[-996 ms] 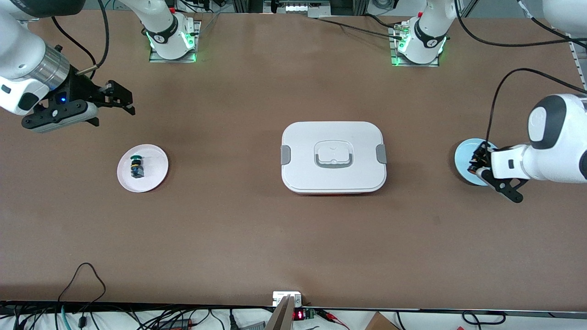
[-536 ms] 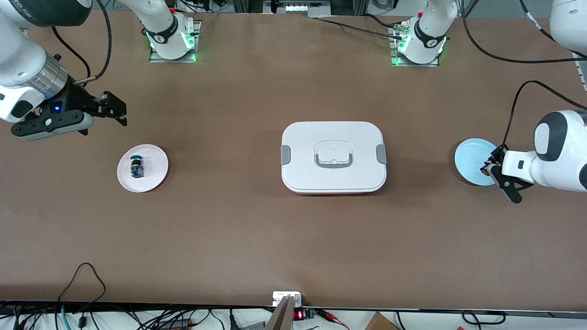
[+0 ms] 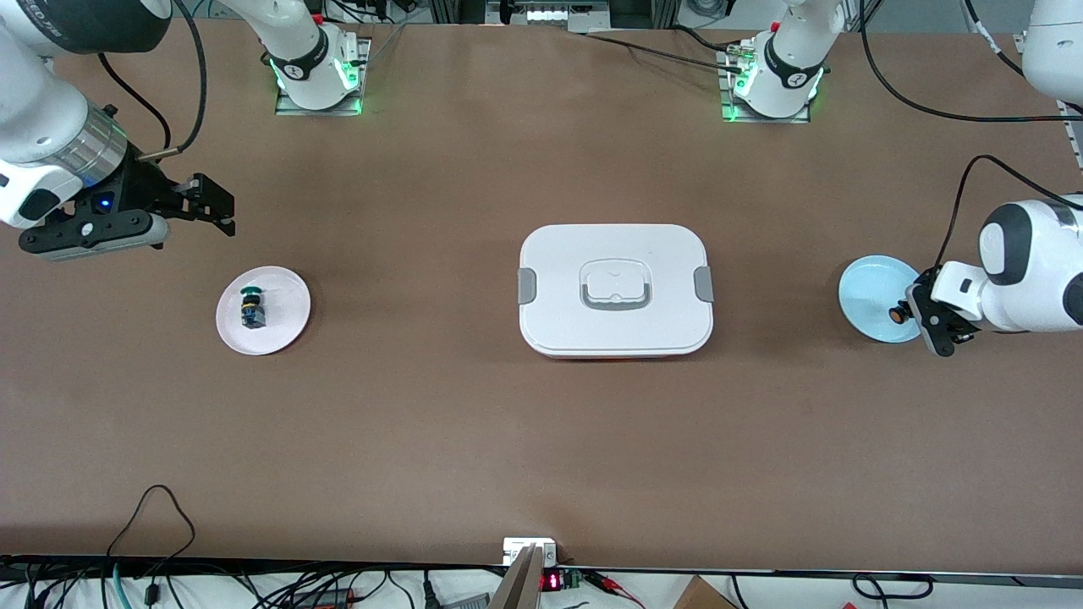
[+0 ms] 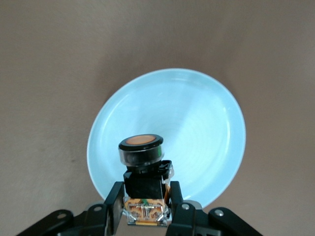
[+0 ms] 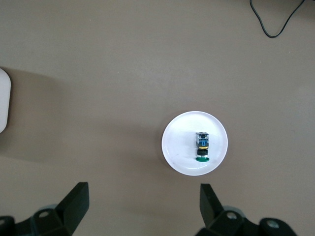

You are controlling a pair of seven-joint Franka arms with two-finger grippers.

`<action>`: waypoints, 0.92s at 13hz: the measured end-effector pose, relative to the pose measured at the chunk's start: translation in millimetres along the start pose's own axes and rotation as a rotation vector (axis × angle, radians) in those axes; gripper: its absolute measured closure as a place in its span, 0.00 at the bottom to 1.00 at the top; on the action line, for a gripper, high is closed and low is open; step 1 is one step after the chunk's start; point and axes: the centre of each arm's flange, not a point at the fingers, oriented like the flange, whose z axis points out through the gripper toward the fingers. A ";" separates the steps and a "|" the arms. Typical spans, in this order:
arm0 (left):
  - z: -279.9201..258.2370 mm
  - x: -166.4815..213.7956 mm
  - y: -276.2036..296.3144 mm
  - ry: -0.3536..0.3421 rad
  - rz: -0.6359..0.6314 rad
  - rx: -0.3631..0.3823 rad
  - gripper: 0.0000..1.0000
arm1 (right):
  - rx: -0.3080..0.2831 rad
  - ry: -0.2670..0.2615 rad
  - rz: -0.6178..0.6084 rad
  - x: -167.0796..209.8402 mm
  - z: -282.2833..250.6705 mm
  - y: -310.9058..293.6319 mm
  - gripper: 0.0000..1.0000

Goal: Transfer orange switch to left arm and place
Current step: 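Lower the switch onto the blue dish and open the left gripper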

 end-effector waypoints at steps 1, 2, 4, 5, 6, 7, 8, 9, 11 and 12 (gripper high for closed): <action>6.0 -1.4 1.9 0.005 0.025 0.003 0.58 | -0.006 0.000 0.002 0.3 0.2 1.0 0.00; 8.6 -0.3 3.0 0.007 0.055 0.005 0.58 | -0.008 -0.001 0.005 0.5 0.6 2.3 0.00; 11.6 4.4 4.6 0.011 0.114 0.011 0.58 | -0.013 -0.001 0.013 0.6 0.8 6.8 0.00; 15.2 5.5 6.3 0.013 0.138 0.010 0.58 | -0.022 0.000 0.014 0.6 0.3 8.7 0.00; 18.9 6.3 7.9 0.016 0.157 0.013 0.58 | -0.027 0.001 0.013 0.7 -0.3 9.0 0.00; 24.1 6.0 10.0 0.019 0.169 0.014 0.58 | -0.027 0.007 0.011 1.3 -2.9 7.7 0.00; 29.6 4.4 12.4 0.021 0.173 0.013 0.58 | -0.028 0.022 0.007 2.8 -9.9 5.5 0.00; 34.2 2.6 14.4 0.024 0.177 0.009 0.58 | -0.028 0.034 0.004 4.0 -16.6 3.6 0.00; 38.1 0.3 16.0 0.027 0.178 0.009 0.58 | -0.029 0.035 0.003 6.4 -17.1 2.8 0.00; 38.9 0.6 16.4 0.028 0.179 0.011 0.58 | -0.029 0.030 0.005 8.1 -13.9 4.3 0.00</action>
